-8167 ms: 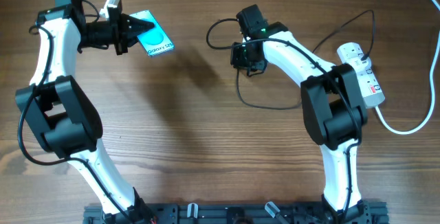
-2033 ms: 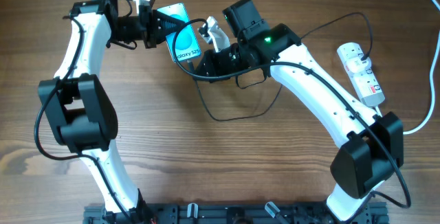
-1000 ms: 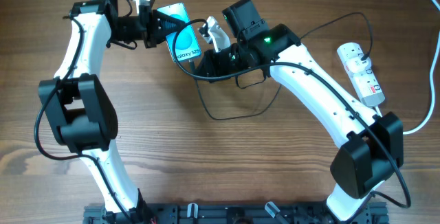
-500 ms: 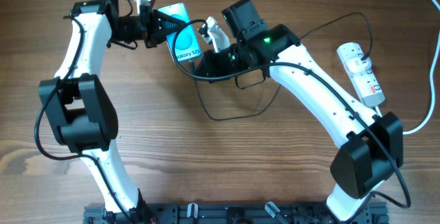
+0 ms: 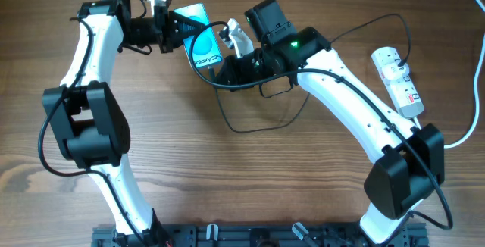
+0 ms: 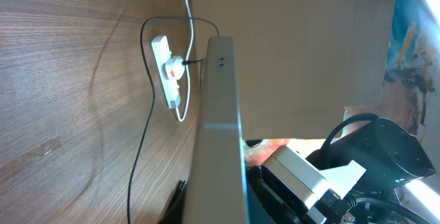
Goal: Plug charger to phone and switch on socket
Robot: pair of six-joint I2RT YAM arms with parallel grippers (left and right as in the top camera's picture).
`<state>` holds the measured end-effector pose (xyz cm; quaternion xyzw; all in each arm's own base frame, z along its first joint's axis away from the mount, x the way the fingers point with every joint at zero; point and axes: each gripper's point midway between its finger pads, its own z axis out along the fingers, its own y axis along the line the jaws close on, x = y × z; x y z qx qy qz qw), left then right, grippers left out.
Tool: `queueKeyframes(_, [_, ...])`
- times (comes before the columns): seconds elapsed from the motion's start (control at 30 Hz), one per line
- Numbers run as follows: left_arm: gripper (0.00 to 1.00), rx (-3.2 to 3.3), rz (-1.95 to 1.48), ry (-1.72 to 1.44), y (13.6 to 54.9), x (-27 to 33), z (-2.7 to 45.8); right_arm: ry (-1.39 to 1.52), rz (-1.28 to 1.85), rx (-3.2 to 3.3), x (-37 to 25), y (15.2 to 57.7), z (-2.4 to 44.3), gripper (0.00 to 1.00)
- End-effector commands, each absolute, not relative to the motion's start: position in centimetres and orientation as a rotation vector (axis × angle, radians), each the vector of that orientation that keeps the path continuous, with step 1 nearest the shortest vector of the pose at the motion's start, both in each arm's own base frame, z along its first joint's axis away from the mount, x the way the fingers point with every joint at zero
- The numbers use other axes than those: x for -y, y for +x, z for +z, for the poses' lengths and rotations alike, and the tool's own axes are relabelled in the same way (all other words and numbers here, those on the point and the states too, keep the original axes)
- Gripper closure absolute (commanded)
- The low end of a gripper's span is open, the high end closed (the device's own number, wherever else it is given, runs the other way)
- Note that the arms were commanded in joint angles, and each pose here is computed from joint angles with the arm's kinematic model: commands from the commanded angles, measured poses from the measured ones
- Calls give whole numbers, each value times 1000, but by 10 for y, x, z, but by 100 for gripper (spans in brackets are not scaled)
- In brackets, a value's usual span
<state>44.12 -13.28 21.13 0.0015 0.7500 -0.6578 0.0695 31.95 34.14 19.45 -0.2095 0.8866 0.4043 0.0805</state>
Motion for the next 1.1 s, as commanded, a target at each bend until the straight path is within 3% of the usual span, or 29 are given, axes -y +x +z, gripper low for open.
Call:
queueKeyframes(0.0, [96, -2217, -2007, 20, 439, 133, 228, -636, 1216, -2634, -342, 315, 202, 96])
queueKeyframes(1.07, [96, -2246, -1997, -10, 441, 133, 225, -654, 1193, -2641, -345, 311, 200, 96])
